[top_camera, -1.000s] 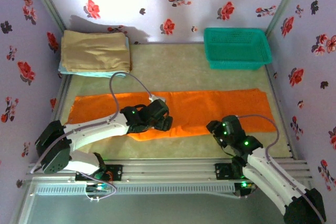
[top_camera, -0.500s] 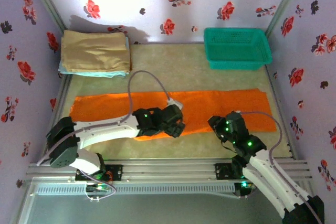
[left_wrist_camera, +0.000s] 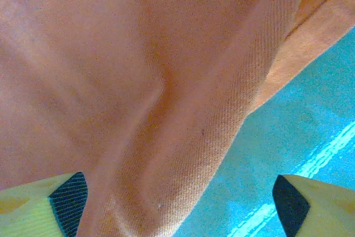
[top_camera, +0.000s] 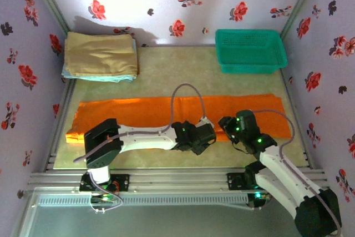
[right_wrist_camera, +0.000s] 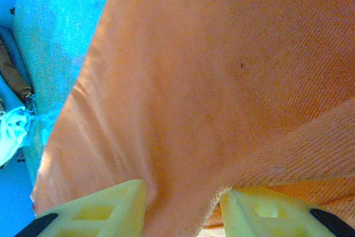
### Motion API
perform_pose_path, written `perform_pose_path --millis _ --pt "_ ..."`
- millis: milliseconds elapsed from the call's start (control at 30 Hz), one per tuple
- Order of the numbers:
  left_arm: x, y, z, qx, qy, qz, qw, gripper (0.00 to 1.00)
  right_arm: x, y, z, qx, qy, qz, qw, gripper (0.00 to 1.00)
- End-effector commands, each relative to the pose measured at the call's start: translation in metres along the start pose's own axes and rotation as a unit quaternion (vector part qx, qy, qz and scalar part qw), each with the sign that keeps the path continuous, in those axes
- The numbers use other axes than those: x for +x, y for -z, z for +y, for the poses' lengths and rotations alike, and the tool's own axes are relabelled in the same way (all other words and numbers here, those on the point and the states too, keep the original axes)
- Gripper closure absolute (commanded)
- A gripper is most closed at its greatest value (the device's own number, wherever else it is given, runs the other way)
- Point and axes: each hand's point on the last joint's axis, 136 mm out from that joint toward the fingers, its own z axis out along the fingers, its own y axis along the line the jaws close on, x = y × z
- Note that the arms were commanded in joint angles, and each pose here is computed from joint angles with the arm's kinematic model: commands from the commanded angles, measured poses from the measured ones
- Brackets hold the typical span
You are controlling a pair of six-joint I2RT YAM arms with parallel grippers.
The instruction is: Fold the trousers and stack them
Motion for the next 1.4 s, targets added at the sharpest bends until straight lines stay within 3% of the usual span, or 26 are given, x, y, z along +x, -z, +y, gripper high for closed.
perform_pose_path --millis 0,133,267,433,567,800,933,1067,1200,1300,1367 --pt "0.010 -0.009 0.010 -0.042 -0.004 0.010 0.999 0.16 0.002 0.004 0.005 -0.010 0.004 0.007 1.000 0.59" --pt "0.027 -0.022 0.014 -0.054 -0.003 0.019 0.998 0.29 0.011 0.010 -0.015 0.011 -0.007 0.018 1.000 0.58" --pt "0.032 -0.028 0.013 -0.055 -0.003 0.021 0.998 0.44 0.020 0.025 -0.030 0.023 -0.009 0.024 0.999 0.49" --pt "0.034 -0.035 0.009 -0.054 -0.005 0.024 0.998 0.47 0.034 0.029 -0.048 0.019 -0.037 0.038 0.998 0.35" --pt "0.033 -0.037 0.010 -0.056 -0.007 0.023 0.998 0.50 0.040 0.016 -0.048 -0.010 -0.077 0.048 0.996 0.29" --pt "0.034 -0.037 0.011 -0.044 -0.004 0.030 0.999 0.50 0.046 0.002 -0.059 0.009 -0.086 0.056 0.995 0.27" --pt "0.030 -0.017 0.016 -0.026 0.010 0.026 0.999 0.49 0.041 0.014 -0.030 -0.014 -0.058 0.054 0.997 0.36" --pt "0.011 0.027 0.041 0.008 0.053 -0.020 0.998 0.41 0.026 0.041 0.011 -0.031 -0.012 0.035 0.999 0.40" --pt "0.005 0.041 0.086 0.009 0.113 -0.042 0.993 0.35 0.027 0.022 0.037 -0.043 -0.001 0.063 0.997 0.51" --pt "0.013 0.023 0.122 -0.012 0.175 -0.032 0.984 0.36 0.023 -0.006 0.052 -0.034 0.022 0.071 0.997 0.66" --pt "0.023 0.004 0.136 -0.015 0.222 -0.021 0.975 0.36 0.021 -0.026 0.060 -0.031 0.033 0.077 0.996 0.88"
